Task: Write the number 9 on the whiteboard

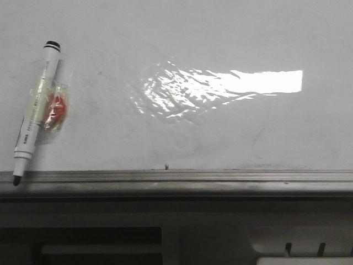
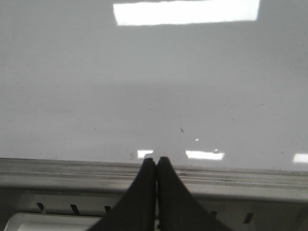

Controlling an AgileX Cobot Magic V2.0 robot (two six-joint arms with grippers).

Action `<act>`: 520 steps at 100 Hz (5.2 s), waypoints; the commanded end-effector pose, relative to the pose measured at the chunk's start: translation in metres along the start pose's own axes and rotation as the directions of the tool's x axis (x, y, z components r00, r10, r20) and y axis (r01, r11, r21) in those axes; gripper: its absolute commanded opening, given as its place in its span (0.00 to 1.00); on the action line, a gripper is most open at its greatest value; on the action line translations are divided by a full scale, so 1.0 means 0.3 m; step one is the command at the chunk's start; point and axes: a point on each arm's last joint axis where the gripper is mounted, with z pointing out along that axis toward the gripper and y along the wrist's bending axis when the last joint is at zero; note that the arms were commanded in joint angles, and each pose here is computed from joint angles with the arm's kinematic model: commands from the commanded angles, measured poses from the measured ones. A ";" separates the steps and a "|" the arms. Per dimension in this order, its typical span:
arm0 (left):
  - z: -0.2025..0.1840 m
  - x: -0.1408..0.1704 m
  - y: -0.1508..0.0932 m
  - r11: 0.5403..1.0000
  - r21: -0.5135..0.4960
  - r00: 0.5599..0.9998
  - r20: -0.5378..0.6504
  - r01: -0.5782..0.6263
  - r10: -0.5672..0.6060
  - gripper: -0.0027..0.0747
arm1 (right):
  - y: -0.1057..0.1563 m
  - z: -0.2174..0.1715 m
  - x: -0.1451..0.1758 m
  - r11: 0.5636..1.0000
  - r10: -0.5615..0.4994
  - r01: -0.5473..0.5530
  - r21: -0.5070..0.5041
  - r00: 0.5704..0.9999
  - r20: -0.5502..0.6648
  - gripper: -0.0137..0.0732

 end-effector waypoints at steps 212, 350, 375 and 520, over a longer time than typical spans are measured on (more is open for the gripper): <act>-0.001 -0.036 0.005 1.000 -0.002 0.971 0.238 0.030 -0.029 0.01 | 0.006 -0.005 -0.061 1.000 0.011 -0.005 -0.019 0.959 0.282 0.08; -0.105 -0.271 -0.023 0.997 0.049 0.937 0.341 0.055 -0.069 0.65 | 0.012 0.033 -0.236 0.991 0.131 -0.132 -0.039 0.991 -0.006 0.08; -0.085 -0.289 -0.038 0.993 0.088 0.943 0.331 -0.075 0.041 0.65 | 0.012 0.033 -0.236 0.991 0.131 -0.132 -0.039 0.991 -0.006 0.08; 0.185 -0.198 -0.376 0.810 0.576 0.993 0.030 -0.111 0.115 0.64 | 0.012 0.033 -0.235 0.991 0.131 -0.132 -0.039 0.991 -0.010 0.08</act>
